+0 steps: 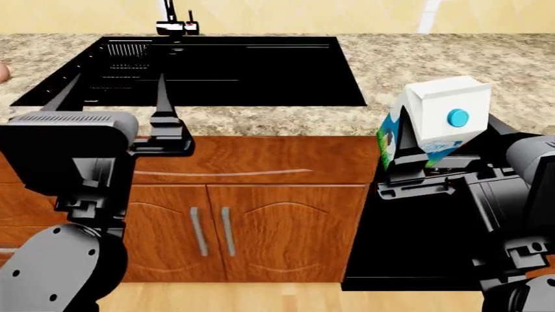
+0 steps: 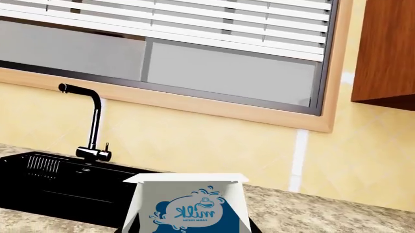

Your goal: Place the eggs and milk next to the bowl.

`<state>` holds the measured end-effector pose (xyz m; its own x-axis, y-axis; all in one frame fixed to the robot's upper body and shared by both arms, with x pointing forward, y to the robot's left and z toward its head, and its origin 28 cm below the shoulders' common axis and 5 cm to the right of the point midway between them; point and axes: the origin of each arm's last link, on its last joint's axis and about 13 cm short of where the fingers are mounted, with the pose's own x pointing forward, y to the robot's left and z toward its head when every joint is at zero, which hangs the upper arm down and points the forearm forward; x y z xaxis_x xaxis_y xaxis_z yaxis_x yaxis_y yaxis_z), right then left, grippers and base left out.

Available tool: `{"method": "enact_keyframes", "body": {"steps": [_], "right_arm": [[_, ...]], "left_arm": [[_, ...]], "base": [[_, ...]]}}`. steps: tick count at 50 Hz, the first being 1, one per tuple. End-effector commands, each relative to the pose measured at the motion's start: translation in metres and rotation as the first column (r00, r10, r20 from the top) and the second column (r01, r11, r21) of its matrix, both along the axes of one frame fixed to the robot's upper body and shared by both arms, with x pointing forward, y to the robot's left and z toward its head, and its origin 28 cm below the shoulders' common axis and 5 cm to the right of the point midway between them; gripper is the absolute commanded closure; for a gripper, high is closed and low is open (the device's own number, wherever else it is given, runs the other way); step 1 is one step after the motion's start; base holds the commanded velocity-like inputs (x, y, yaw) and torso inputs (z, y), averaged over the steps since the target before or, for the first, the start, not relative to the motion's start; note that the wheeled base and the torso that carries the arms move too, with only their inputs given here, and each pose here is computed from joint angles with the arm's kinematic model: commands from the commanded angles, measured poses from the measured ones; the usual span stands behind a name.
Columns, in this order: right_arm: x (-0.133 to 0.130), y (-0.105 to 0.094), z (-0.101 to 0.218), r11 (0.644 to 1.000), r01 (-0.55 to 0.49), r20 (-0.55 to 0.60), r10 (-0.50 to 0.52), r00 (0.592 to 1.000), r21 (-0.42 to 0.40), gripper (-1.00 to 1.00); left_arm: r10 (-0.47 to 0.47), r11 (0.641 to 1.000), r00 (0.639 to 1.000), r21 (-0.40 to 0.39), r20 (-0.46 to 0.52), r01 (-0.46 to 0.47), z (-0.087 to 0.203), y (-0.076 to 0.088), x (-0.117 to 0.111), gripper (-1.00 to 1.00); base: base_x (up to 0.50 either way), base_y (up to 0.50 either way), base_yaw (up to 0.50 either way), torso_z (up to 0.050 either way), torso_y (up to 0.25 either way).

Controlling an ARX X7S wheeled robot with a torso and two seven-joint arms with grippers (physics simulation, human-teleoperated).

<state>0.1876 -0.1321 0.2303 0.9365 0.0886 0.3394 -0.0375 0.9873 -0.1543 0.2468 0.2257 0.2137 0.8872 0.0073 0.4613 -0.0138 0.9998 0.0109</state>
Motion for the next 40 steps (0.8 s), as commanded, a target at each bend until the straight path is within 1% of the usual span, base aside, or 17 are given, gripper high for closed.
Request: {"method": "enact_keyframes", "body": {"steps": [1,40], "right_arm": [[0.0008,-0.0013,0.0033,1.0,0.012,0.032,-0.012,0.999,-0.012,1.0],[-0.0011,-0.0001,0.0041,1.0,0.01,0.032,-0.009,0.999,-0.014,1.0]], "left_arm": [[0.001,1.0,1.0,0.013,0.009,-0.001,-0.0005,-0.0011,-0.0004,-1.0],[-0.005,1.0,1.0,0.025,0.011,0.005,-0.0005,-0.0027,-0.0026,-1.0]], "base": [[0.0,-0.5,0.0,0.0,0.0],[0.0,-0.5,0.0,0.0,0.0]]}}
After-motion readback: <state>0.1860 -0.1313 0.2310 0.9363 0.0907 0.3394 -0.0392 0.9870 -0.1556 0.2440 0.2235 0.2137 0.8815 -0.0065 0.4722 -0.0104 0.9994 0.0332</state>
